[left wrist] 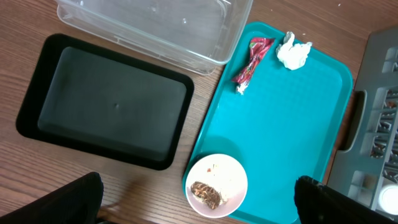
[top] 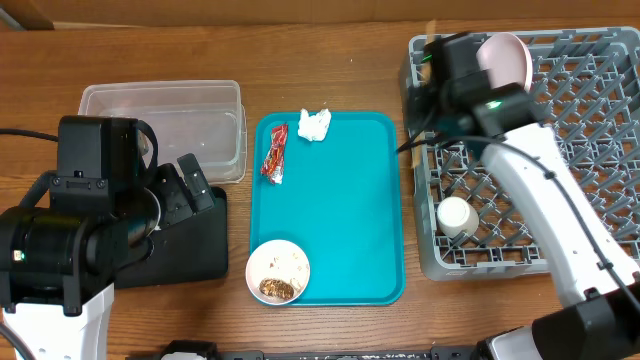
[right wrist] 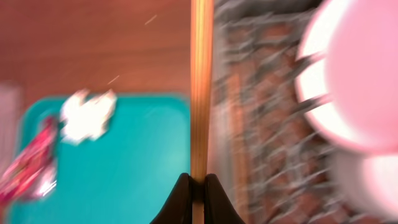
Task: Sort waste into correct bins and load items into the dishwasher
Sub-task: 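Carry the chopsticks to the dish rack and insert them upright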
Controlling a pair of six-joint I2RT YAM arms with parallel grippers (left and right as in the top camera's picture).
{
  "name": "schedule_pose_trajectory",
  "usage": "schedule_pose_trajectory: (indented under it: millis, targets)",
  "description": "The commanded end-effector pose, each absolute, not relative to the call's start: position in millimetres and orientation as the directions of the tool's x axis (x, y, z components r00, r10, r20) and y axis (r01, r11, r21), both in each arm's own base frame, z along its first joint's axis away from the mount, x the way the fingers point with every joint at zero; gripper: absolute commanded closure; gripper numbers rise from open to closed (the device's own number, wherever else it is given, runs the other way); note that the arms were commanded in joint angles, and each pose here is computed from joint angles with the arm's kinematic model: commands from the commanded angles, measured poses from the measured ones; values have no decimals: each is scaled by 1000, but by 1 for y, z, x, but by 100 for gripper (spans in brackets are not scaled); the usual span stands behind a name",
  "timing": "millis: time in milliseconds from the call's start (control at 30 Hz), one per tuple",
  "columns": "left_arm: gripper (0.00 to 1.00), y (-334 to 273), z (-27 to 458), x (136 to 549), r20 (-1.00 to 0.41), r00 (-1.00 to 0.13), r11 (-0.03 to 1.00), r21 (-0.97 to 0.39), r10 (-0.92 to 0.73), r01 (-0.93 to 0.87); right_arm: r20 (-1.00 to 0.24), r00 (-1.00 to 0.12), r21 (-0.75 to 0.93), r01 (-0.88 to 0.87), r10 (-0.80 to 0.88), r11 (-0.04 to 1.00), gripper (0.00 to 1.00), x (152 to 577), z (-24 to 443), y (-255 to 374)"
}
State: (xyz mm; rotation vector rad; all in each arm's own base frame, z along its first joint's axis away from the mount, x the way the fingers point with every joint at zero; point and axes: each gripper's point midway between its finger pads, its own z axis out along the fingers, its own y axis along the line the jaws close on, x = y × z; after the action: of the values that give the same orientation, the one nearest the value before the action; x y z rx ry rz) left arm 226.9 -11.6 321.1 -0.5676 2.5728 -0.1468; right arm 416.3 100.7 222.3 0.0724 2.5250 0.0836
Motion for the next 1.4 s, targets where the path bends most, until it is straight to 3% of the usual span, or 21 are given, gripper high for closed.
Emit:
schedule_pose_trajectory:
  millis: [0,300,533,567,633,667,900,1267,1300,1333,1367]
  targets:
    - [0,-7,324,228,-458,-774,899,-200,-437,-389,-586,-811,-32,30,6,999,96,434,213,67]
    - [0,-7,324,228,-458,-774,899,-200,-437,-389,-491,-870,-46,-19,-39,999,96,449,161,60]
    - [0,-7,324,228,-458,-774,899,-200,-437,-389,-447,-892,-9,-69,-66,998,96,441,149,78]
    - [0,-7,324,228,-458,-774,899,-200,-437,-389,-444,-893,-10,-70,-67,998,90,440,149,78]
    - [0,-7,324,228,-458,-774,899,-200,-437,-389,-443,-894,-11,-69,-66,998,50,440,149,78]
    - [0,-7,324,228,-458,-774,899,-200,-437,-389,-443,-894,-10,-69,-66,998,43,440,149,78]
    - [0,-7,324,228,-458,-774,899,-200,-437,-389,-467,-883,1,-60,-52,998,40,435,177,78]
    - [0,-7,324,228,-458,-774,899,-200,-437,-389,-646,-763,229,-203,-8,952,40,374,316,108]
    - [0,-7,324,228,-458,-774,899,-200,-437,-389,-657,-754,251,-226,-6,941,38,365,326,111]
    - [0,-7,324,228,-458,-774,899,-200,-437,-389,-664,-748,275,-252,-6,928,28,355,334,115]
    - [0,-7,324,228,-458,-774,899,-200,-437,-389,-668,-744,305,-284,-8,909,0,343,343,121]
